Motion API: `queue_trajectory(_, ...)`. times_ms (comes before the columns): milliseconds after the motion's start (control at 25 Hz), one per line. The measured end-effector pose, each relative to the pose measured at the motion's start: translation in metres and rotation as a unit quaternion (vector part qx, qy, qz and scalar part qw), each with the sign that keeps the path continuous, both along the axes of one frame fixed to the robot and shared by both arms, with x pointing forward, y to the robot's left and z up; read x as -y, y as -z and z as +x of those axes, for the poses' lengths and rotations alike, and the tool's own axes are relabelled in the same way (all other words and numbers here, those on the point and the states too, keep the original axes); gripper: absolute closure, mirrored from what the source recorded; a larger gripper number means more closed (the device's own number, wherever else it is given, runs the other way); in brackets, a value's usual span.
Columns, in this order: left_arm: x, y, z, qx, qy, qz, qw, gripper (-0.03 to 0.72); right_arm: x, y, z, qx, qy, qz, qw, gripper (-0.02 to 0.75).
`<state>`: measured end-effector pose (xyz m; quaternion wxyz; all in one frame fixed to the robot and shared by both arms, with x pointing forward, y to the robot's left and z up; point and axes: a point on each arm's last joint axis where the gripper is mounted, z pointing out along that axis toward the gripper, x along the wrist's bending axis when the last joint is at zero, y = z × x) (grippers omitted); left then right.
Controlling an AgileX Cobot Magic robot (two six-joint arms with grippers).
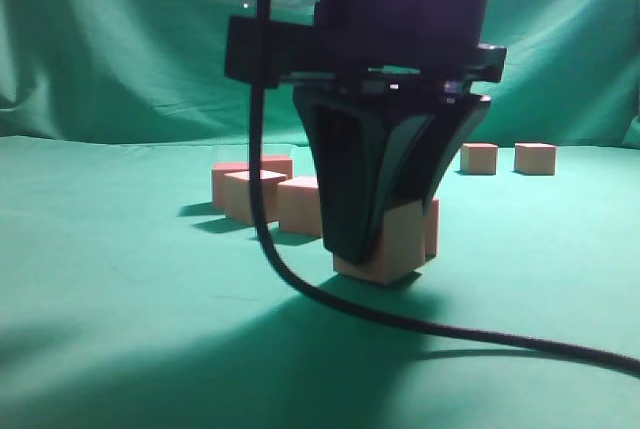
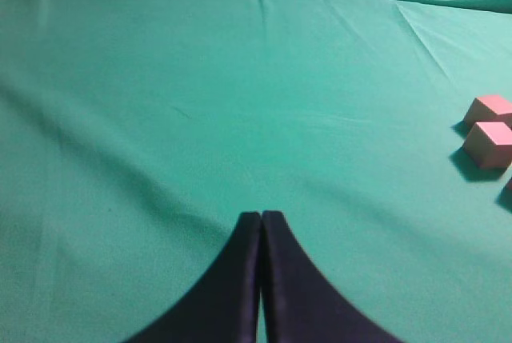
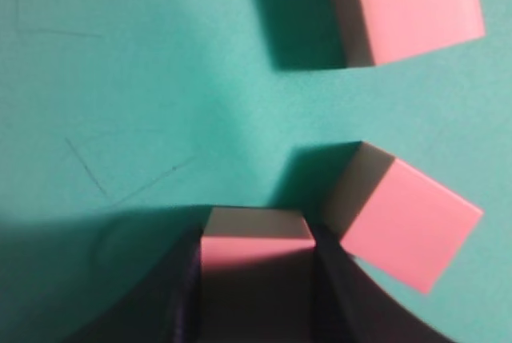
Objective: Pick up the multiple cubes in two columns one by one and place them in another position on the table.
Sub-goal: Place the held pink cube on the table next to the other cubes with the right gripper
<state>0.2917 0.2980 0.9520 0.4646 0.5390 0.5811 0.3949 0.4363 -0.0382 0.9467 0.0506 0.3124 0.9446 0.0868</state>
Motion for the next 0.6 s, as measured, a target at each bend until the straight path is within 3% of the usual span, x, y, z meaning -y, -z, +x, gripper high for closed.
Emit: queue_trajectory(600, 0.0, 0.0, 0.0, 0.0, 0.0, 0.0, 1.0, 0.688, -0.0009, 0.003, 0.0004, -0.002, 0.0, -0.001, 1.0, 0.479)
